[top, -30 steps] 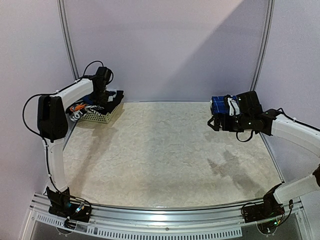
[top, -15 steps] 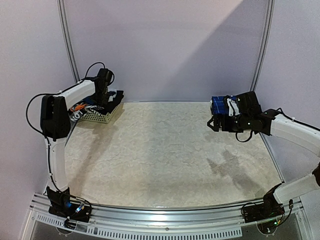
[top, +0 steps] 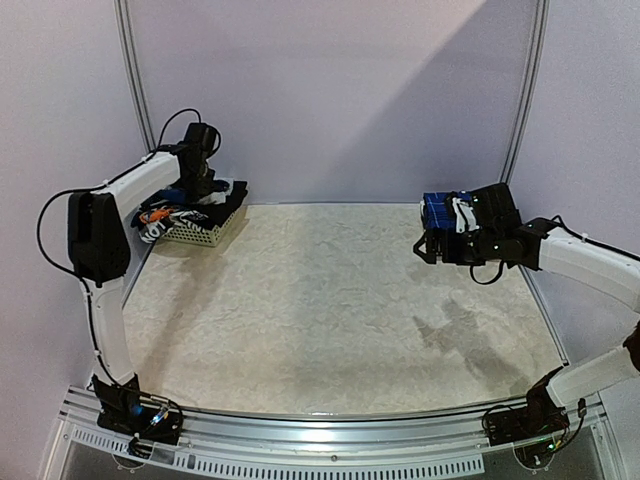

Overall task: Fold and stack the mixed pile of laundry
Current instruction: Pick up the crumpled T-shirt from the bin, then pass from the left arm to the right

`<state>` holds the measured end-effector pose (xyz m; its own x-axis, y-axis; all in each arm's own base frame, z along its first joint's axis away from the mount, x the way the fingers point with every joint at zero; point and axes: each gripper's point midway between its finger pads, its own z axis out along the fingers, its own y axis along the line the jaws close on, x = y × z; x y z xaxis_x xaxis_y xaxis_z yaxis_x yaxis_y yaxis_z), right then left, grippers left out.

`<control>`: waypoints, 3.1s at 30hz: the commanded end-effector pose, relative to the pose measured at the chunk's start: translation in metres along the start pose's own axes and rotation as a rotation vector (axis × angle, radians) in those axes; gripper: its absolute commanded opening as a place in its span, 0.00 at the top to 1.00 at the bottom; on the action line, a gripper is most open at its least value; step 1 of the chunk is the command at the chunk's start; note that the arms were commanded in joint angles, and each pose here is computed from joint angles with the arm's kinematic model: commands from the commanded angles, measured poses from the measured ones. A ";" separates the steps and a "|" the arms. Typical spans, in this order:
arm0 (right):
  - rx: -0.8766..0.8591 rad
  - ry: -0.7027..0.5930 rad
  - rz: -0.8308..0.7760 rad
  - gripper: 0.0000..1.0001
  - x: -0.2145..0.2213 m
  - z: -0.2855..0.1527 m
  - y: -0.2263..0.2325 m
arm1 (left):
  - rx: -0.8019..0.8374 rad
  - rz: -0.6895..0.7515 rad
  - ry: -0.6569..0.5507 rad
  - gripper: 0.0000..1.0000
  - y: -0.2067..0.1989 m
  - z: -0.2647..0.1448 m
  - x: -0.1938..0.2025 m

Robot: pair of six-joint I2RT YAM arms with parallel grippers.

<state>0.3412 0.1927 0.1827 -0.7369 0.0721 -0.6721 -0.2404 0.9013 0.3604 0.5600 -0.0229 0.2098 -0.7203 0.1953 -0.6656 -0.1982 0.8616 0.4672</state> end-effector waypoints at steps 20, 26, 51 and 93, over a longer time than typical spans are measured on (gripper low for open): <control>-0.033 -0.004 -0.038 0.01 -0.006 -0.005 0.020 | -0.023 -0.217 -0.283 1.00 0.101 -0.120 -0.084; -0.042 -0.018 -0.039 0.01 -0.011 -0.010 0.024 | 0.065 -0.260 -0.387 1.00 0.116 -0.168 -0.102; -0.559 -0.209 -0.585 0.03 0.027 -0.049 0.253 | 0.713 -0.149 -0.437 1.00 -0.058 -0.326 -0.026; -0.547 -0.312 -0.468 0.33 0.012 0.025 0.335 | 0.745 -0.141 -0.394 1.00 -0.083 -0.343 0.024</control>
<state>0.2850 0.4913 0.2726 -0.2598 -0.1006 -0.9604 -0.7630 0.6309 0.1403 0.3331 -0.2486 0.3410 -0.4524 0.1304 -0.8822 0.3250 0.9453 -0.0269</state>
